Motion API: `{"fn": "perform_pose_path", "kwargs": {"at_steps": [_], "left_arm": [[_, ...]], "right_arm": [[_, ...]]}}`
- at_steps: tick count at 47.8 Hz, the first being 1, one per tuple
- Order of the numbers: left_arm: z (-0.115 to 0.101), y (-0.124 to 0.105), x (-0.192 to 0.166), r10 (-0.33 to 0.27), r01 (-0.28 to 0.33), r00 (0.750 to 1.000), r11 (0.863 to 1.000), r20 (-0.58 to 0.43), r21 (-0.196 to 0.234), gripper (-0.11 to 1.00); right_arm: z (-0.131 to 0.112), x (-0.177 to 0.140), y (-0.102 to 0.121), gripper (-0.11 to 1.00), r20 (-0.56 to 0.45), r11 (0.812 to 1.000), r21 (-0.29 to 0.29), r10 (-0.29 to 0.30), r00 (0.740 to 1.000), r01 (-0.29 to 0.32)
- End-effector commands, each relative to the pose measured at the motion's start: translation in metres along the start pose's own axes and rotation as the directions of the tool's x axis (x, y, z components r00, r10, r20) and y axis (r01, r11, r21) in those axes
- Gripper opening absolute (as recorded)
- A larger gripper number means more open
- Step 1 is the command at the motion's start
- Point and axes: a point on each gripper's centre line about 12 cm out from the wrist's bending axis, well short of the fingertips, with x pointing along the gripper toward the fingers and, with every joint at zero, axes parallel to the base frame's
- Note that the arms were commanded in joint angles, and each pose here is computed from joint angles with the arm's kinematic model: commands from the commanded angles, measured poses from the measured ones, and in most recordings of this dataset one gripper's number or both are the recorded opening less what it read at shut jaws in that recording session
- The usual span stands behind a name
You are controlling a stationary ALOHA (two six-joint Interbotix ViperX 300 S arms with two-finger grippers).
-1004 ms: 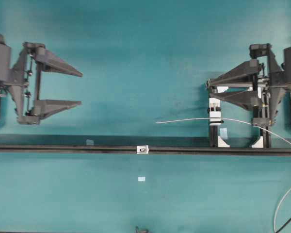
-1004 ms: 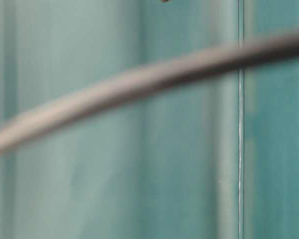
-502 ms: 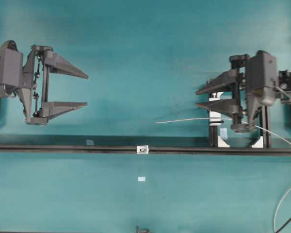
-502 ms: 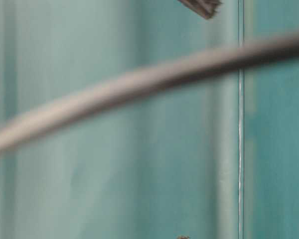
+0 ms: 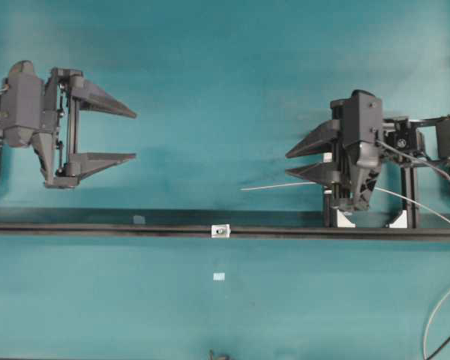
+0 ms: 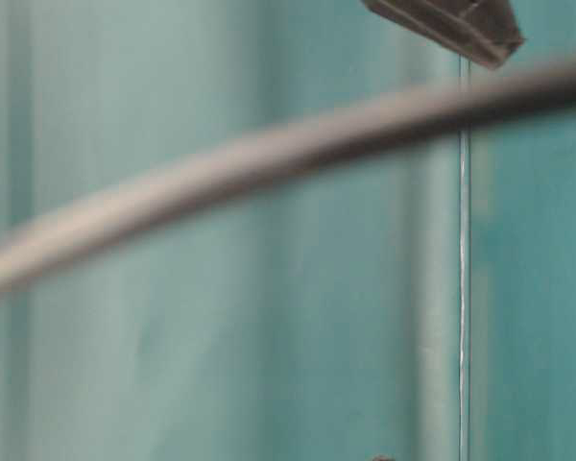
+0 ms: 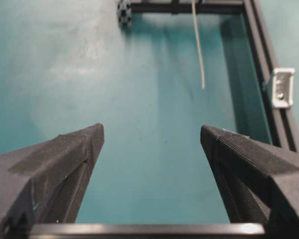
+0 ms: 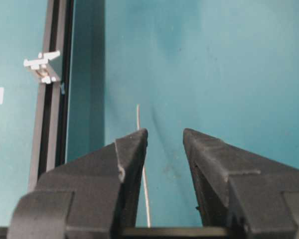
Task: Insert the wire through the hole in the metal fitting marked with a red label.
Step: 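Raise both arms and move the right gripper over the white wire, then lower the open right gripper around the white wire near the fixture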
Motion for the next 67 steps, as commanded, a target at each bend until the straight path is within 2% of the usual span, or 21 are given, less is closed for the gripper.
{"fn": "perform_pose_path", "kwargs": {"at_steps": [1,67], "left_arm": [[0.003,0.002,0.003,0.009,-0.009,1.000,1.000,0.009,-0.007,0.62],[-0.001,0.002,0.006,0.010,-0.010,1.000,1.000,-0.010,-0.009,0.62]], "right_arm": [[0.006,0.003,0.005,0.45,0.016,1.000,0.005,0.014,1.000,-0.014],[-0.027,0.038,0.002,0.45,-0.135,1.000,0.016,-0.022,0.991,0.024]]}}
